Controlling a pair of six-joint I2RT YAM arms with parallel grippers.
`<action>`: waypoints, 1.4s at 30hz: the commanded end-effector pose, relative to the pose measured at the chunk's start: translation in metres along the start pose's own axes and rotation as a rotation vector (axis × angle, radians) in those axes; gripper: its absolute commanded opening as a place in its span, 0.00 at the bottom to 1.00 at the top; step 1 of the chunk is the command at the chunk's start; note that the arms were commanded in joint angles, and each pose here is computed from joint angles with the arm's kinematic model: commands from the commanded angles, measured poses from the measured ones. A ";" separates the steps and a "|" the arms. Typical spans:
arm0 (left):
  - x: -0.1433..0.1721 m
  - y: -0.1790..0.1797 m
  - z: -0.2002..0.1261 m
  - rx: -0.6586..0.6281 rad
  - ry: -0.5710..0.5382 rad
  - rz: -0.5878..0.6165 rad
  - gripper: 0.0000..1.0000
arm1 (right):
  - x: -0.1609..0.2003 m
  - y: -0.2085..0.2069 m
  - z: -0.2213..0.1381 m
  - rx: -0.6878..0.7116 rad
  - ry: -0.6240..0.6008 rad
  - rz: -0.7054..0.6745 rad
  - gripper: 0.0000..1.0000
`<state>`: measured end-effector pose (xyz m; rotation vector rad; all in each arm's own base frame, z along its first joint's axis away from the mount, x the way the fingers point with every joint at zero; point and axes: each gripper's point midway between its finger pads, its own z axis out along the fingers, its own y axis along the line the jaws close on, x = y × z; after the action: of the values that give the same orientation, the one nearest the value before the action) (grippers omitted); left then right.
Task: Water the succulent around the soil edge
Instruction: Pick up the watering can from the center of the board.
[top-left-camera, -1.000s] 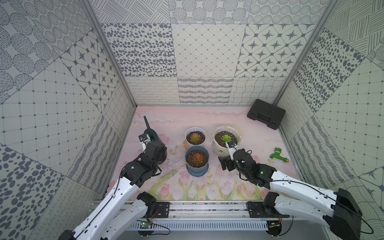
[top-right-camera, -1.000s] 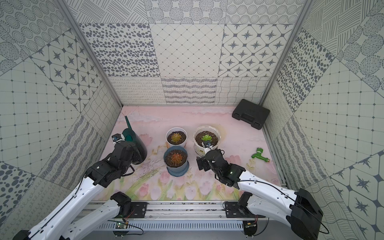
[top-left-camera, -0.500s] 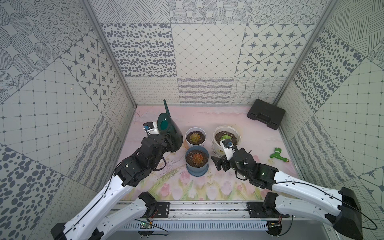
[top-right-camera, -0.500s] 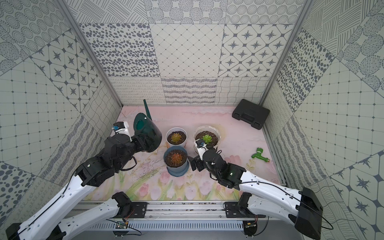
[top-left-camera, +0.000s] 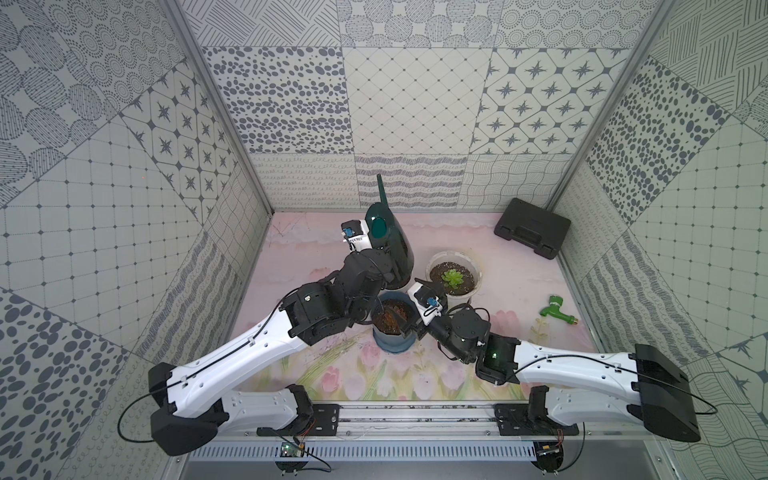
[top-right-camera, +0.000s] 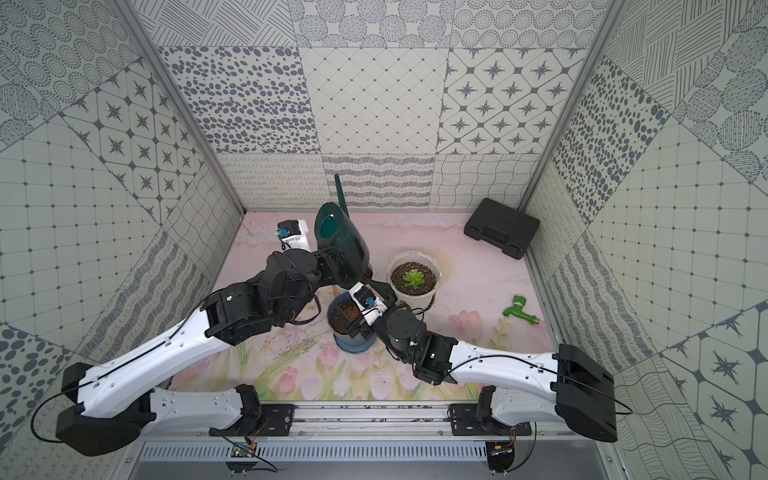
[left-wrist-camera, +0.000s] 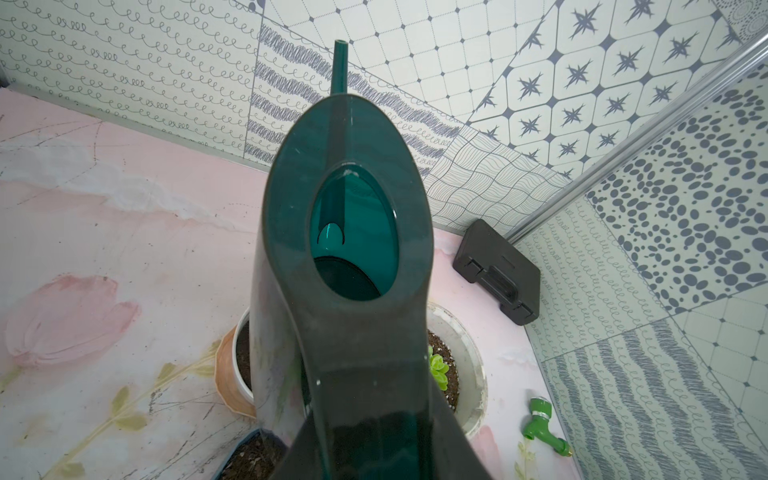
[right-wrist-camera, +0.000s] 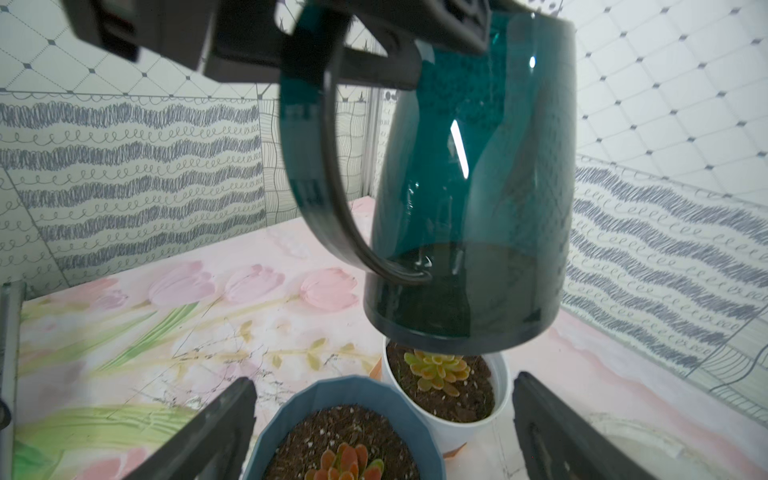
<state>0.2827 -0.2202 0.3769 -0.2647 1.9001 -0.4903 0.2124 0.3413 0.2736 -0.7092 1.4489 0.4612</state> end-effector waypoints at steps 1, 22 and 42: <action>-0.031 -0.015 -0.002 -0.047 -0.164 -0.144 0.00 | -0.042 -0.017 -0.009 0.113 -0.205 0.000 0.97; -0.005 -0.047 0.012 -0.087 -0.098 -0.253 0.00 | -0.056 -0.047 -0.024 0.289 -0.377 -0.077 0.68; 0.013 -0.065 0.018 -0.051 -0.016 -0.251 0.00 | -0.053 -0.066 0.000 0.357 -0.391 -0.178 0.58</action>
<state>0.2922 -0.2795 0.3760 -0.5191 1.9170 -0.5478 0.2522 0.3015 0.3139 -0.4810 1.1142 0.1656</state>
